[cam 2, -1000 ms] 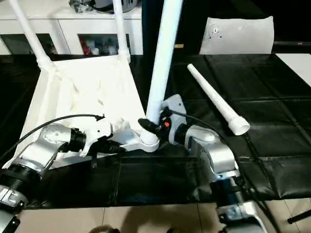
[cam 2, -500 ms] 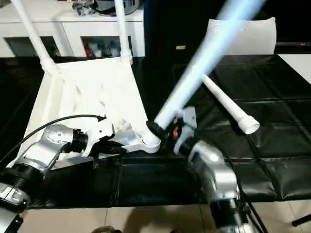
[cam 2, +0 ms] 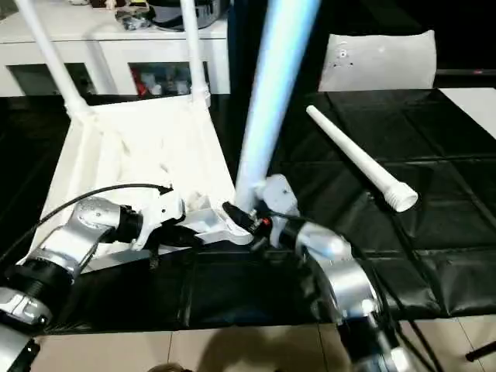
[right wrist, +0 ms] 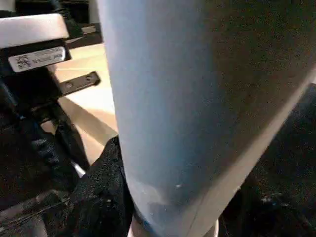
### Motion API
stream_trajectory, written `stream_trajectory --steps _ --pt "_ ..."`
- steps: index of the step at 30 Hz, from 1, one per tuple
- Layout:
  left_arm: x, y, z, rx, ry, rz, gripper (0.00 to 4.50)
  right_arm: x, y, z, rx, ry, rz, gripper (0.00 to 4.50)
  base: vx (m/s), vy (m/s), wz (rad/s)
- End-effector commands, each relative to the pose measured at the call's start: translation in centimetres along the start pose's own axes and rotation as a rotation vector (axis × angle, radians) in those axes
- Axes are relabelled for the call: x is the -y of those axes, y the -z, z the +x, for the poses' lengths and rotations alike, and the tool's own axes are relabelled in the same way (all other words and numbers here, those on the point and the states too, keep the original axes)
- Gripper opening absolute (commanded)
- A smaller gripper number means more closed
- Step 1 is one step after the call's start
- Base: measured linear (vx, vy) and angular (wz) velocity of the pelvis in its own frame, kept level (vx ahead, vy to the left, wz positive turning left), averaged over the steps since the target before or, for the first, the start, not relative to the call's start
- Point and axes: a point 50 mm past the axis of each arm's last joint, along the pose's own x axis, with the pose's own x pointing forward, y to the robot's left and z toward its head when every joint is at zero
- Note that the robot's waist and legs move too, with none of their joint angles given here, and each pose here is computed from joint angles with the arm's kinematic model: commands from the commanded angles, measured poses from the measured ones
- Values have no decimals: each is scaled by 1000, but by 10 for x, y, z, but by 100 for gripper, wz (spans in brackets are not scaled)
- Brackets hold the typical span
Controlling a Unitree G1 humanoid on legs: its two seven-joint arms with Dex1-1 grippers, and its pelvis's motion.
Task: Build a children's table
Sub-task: Insert table leg to table base, then rotate leg to tighten
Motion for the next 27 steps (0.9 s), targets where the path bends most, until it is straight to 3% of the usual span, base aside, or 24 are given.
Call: stream_trajectory --steps 1,5,11,20,27 --pt "-2 -20 -5 6 72 133 0 -4 36 -6 -179 -41 89 188 0 0 0" --pt "-2 -21 -5 -11 105 162 0 -8 35 -2 -191 -126 104 188 0 0 0" --pt "-12 -23 -9 -75 113 210 0 -19 38 1 -236 -272 102 188 0 0 0" --pt "-20 -21 -15 -87 75 192 0 -22 40 3 -220 -243 118 188 0 0 0" --pt "-20 -16 -20 -16 2 66 0 -14 37 9 -187 -105 123 188 0 0 0"
